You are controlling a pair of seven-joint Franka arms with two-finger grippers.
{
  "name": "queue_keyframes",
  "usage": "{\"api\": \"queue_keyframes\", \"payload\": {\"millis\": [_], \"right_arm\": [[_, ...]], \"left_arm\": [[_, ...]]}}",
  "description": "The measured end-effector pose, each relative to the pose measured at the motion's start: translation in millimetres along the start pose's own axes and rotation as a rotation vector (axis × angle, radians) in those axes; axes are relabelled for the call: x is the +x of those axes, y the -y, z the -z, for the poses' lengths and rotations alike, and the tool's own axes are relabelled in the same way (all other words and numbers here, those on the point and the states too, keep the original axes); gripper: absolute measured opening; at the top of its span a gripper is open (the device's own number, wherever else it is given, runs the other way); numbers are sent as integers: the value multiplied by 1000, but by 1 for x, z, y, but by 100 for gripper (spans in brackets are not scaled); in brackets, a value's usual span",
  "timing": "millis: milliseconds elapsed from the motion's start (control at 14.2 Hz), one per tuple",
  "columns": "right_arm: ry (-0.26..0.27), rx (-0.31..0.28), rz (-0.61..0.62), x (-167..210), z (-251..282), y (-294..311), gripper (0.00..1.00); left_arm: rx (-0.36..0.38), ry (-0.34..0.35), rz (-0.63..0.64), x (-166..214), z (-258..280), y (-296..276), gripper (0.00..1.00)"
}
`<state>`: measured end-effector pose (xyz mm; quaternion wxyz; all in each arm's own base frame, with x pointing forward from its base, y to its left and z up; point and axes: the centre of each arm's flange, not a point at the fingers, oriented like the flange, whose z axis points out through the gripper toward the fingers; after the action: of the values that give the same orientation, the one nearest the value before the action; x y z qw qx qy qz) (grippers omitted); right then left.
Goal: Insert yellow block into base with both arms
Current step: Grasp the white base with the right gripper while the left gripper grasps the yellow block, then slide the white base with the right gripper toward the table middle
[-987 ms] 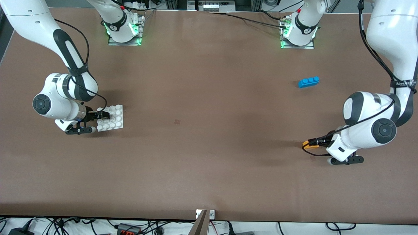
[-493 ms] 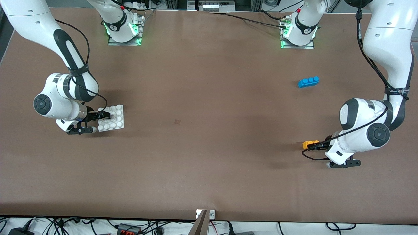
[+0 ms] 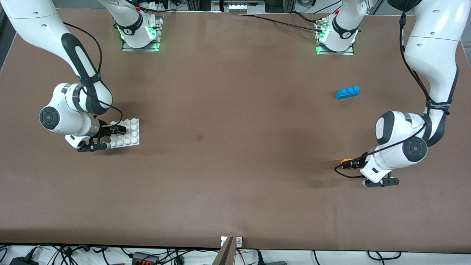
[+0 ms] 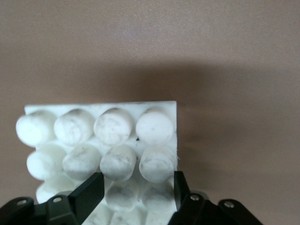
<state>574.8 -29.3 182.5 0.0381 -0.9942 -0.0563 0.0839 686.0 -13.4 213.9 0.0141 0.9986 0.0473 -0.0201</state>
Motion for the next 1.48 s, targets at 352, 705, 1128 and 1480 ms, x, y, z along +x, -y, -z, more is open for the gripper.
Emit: {"api": "queue_keyframes", "payload": {"millis": [352, 705, 1128, 1480], "right_arm": [[7, 34, 74, 6, -7, 54, 66], [13, 87, 75, 16, -14, 138, 66], [0, 139, 28, 41, -24, 278, 65], [-12, 162, -10, 44, -34, 380, 66]], "left_arm": [[10, -12, -20, -6, -8, -1, 100], [9, -23, -27, -12, -18, -1, 100], [6, -41, -34, -22, -20, -2, 100], [7, -44, -35, -22, -18, -2, 86]]}}
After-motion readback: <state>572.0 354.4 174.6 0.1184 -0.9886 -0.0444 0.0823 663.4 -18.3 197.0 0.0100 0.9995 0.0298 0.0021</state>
